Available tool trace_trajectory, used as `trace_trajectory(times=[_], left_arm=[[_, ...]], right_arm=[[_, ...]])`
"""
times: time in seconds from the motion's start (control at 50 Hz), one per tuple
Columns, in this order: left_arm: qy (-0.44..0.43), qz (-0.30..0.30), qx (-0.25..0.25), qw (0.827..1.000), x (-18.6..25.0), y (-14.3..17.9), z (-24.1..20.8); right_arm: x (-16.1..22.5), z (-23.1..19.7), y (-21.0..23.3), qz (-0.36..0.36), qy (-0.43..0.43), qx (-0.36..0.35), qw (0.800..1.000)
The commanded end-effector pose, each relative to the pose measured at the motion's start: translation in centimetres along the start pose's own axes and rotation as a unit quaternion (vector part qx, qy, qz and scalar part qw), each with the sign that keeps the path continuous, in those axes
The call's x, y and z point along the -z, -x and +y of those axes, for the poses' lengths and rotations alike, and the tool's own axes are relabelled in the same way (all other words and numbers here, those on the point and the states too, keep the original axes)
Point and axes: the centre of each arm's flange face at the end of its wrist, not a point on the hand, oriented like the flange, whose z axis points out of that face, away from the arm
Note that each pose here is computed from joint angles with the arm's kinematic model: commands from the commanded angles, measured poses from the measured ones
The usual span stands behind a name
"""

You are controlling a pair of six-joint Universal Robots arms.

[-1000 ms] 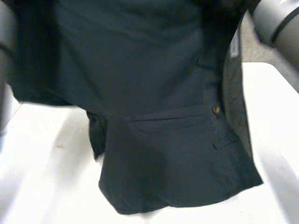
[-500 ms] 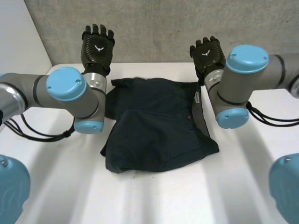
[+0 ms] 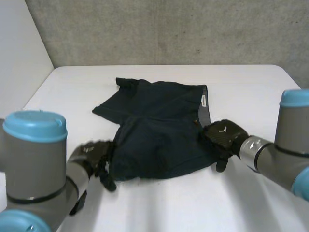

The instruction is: Fold the shorts.

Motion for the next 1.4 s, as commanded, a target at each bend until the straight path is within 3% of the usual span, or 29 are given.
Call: trace_trajectory(times=[0.02,0.34,0.52,0.66,0.76,0.88,1.0,1.12,1.28,1.4], left_arm=[[-0.017,0.000,0.025,1.000,-0.8,0.3,0.8],[-0.040,0.056,0.053,0.996,-2.9,-1.2,0.5],[-0.082,0.049,0.038,0.995,-2.9,-1.4,-2.3],[-0.164,0.037,-0.099,0.981,1.4,-1.4,-7.5],[-0.191,0.007,-0.236,0.953,2.5,-1.3,-8.6],[-0.171,-0.020,-0.294,0.940,0.4,-1.2,-7.3],[-0.141,-0.080,-0.289,0.943,-3.0,-0.5,-5.5],[-0.158,-0.082,-0.274,0.945,-1.8,-1.1,-5.5],[-0.195,-0.047,-0.127,0.971,2.8,-0.7,-6.0],[-0.131,-0.030,-0.055,0.989,3.9,0.0,-3.5]], right_arm=[[-2.2,1.9,-0.3,0.036,-0.032,0.010,0.999],[0.1,0.3,-1.1,0.067,-0.065,0.014,0.995],[1.8,-1.2,-2.5,0.138,-0.076,0.028,0.987],[4.4,-4.9,-3.8,0.178,-0.127,0.046,0.975],[6.3,-6.7,-3.8,0.179,-0.137,0.055,0.973],[5.6,-6.4,-1.1,0.134,-0.126,0.061,0.981],[2.8,-4.3,1.2,0.090,-0.088,0.046,0.991],[1.1,-2.8,1.2,0.096,-0.063,0.005,0.993],[-0.1,-2.8,0.4,0.118,-0.070,-0.024,0.990],[-0.2,-2.9,0.2,0.123,-0.078,-0.025,0.989]])
